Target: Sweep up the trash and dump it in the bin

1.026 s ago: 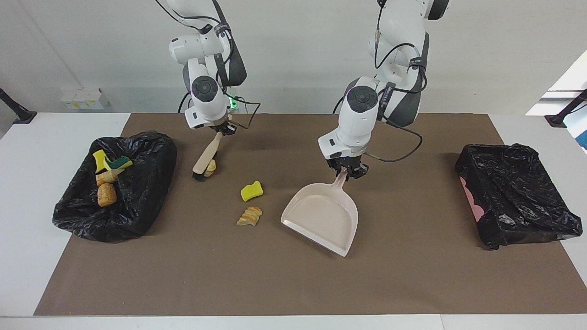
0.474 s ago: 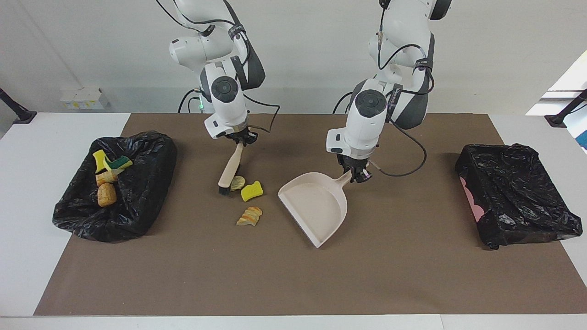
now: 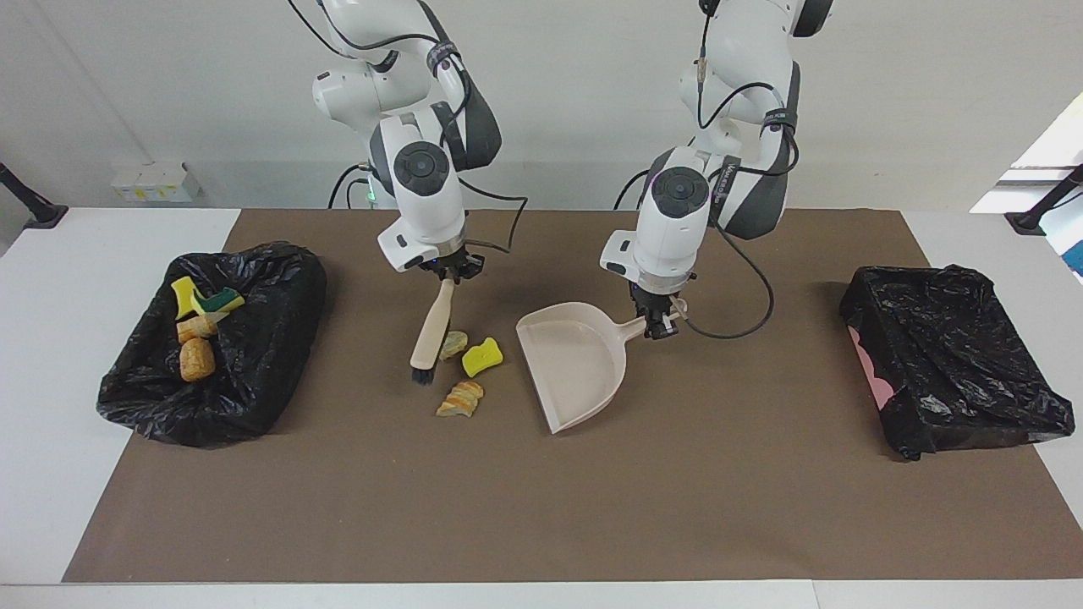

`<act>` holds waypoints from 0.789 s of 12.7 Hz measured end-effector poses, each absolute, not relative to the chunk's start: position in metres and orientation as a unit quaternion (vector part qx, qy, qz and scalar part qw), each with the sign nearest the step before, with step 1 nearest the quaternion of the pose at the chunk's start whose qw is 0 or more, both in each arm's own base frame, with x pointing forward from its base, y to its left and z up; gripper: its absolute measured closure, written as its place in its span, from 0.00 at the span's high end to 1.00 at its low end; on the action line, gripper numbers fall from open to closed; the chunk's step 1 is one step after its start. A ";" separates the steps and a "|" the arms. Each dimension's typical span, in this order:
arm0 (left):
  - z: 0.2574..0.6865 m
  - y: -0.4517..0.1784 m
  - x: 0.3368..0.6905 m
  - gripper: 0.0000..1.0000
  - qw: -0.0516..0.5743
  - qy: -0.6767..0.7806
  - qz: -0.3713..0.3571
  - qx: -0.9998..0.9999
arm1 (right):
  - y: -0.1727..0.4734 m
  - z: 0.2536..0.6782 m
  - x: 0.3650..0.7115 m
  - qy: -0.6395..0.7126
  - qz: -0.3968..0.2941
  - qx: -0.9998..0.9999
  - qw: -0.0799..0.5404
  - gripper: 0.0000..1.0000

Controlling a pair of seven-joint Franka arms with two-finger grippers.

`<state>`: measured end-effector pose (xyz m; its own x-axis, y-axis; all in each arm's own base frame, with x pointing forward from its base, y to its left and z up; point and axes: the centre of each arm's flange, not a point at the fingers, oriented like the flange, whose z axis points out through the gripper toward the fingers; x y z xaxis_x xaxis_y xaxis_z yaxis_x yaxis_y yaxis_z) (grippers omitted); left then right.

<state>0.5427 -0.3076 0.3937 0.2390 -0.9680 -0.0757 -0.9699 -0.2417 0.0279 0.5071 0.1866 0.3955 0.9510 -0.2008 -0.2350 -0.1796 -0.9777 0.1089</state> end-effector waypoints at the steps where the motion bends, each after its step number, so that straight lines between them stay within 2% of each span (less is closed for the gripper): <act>1: 0.389 -0.312 0.539 0.31 0.015 0.622 0.034 -0.782 | 0.175 0.393 0.511 -0.093 -0.125 0.987 0.046 0.26; 5: 0.378 -0.319 0.524 0.31 0.017 0.632 0.032 -0.774 | 0.145 0.373 0.523 -0.048 -0.124 0.990 0.056 0.26; 10: 0.369 -0.310 0.510 0.31 0.017 0.632 0.035 -0.774 | 0.170 0.331 0.528 0.028 -0.135 0.989 0.055 0.26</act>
